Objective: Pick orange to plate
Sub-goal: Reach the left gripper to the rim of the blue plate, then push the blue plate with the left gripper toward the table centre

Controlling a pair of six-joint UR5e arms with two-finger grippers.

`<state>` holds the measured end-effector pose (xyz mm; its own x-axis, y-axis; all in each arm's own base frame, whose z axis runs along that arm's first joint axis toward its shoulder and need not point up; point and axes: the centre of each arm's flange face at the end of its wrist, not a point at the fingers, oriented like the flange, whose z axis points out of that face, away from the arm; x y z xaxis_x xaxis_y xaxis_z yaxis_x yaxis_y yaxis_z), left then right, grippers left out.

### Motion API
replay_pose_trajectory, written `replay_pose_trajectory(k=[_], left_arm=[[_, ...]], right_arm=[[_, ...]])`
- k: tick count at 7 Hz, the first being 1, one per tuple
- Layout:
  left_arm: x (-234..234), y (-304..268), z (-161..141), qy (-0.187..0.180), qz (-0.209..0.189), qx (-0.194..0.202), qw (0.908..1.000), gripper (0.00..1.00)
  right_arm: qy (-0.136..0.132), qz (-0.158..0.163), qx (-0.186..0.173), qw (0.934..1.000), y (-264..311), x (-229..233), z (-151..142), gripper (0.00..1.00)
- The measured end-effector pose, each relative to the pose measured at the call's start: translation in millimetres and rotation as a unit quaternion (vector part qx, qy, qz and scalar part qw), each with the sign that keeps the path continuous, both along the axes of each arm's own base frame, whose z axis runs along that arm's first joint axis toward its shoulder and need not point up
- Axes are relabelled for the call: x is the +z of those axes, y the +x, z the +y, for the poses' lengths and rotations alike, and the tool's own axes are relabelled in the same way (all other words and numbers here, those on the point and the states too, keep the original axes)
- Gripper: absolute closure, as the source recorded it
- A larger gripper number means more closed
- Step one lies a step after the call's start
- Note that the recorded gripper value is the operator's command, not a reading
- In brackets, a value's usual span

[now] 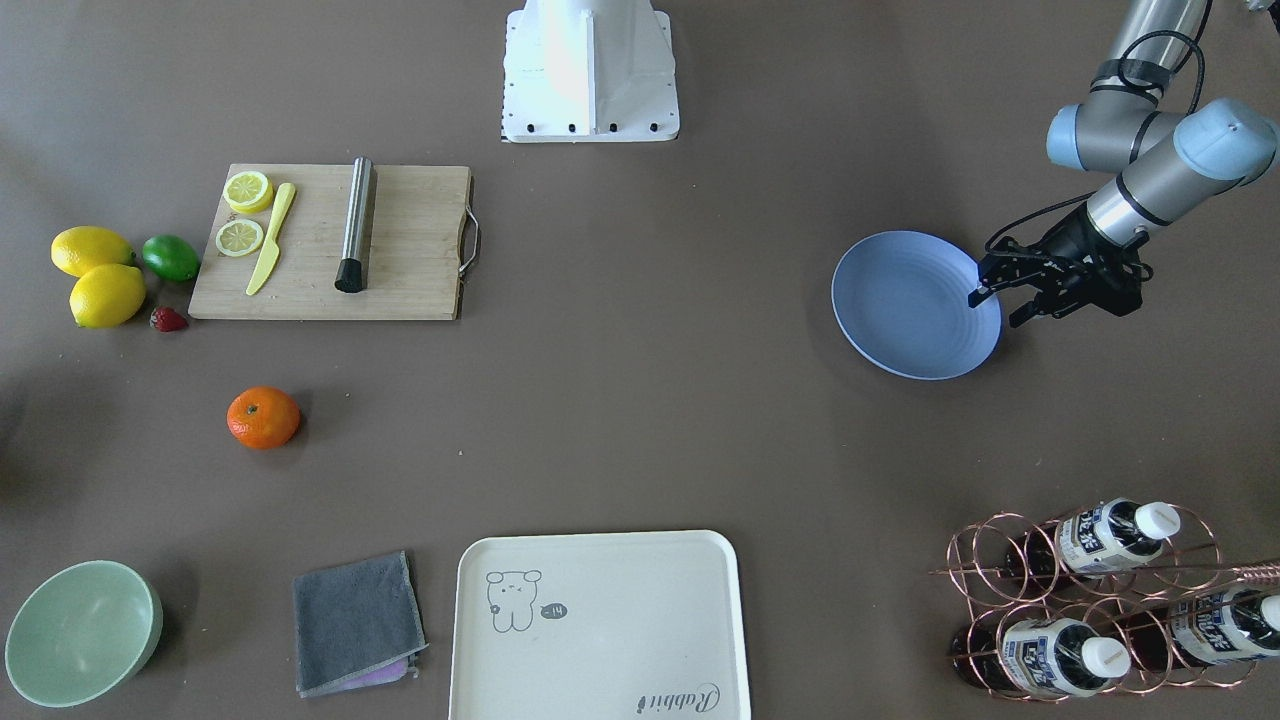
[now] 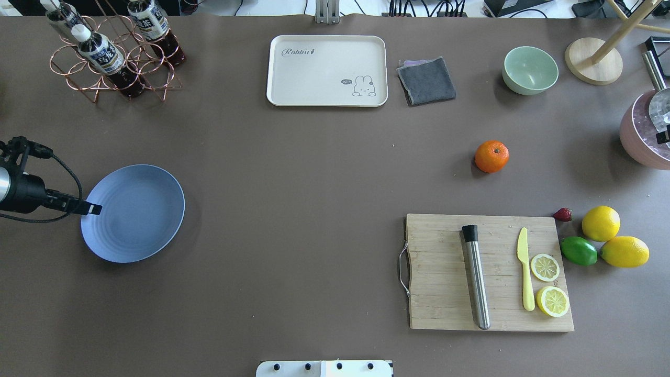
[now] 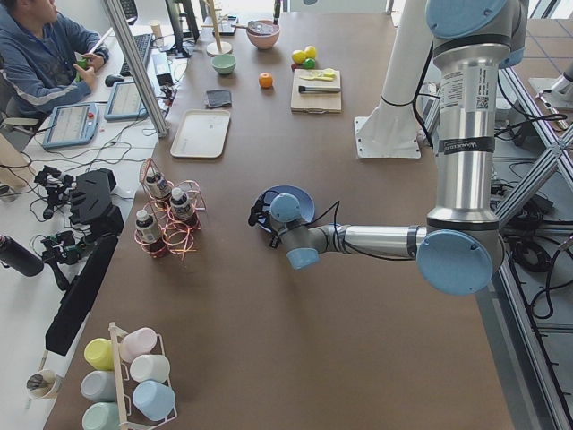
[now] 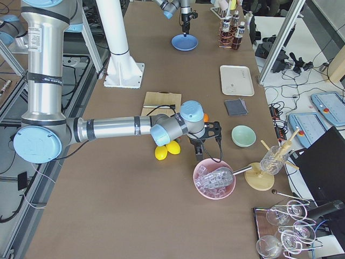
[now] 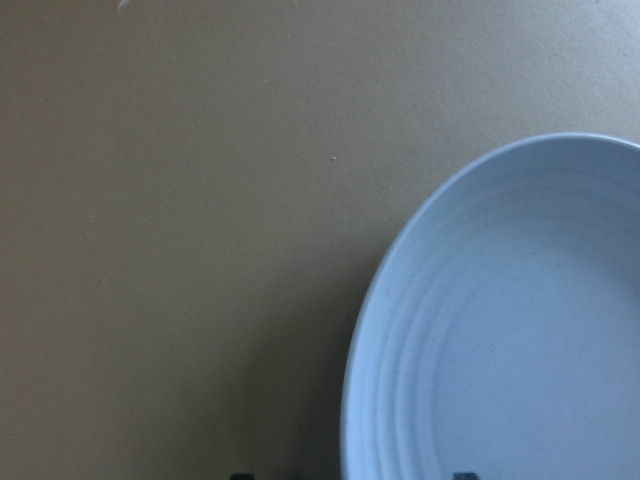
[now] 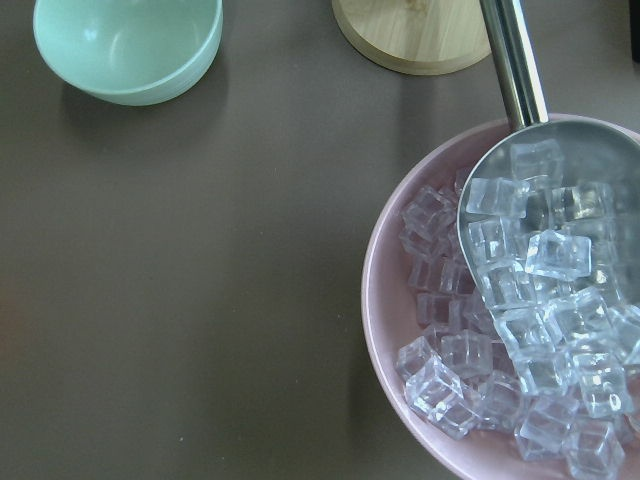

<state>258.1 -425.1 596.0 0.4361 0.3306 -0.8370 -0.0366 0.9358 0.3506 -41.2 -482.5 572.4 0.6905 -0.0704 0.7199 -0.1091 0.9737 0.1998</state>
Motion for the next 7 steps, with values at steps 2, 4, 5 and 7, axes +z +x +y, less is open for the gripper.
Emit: replay_pose_trajectory(k=[2,4,5,7], left_arm=[[-1.5,-0.4,1.8,0.001,0.003,0.003,1.0,1.0],[-4.5,-6.1,-2.9,0.0,0.007,-0.004,1.0,1.0],[-13.3,-8.3,-12.9,-0.011,0.013,-0.019,0.9997,1.0],[-74.1,14.6,-49.7,-0.054,0.043,-0.053,0.9962,1.0]], right_arm=[[0.0,0.0,0.0,1.0,-0.1,0.2,0.1,0.0],[-0.001,0.0,0.0,1.0,0.1,1.4,1.1,0.0],[-0.002,0.001,0.0,1.0,0.2,2.1,1.7,0.0],[-0.002,0.001,0.0,1.0,0.5,2.6,2.7,0.0]])
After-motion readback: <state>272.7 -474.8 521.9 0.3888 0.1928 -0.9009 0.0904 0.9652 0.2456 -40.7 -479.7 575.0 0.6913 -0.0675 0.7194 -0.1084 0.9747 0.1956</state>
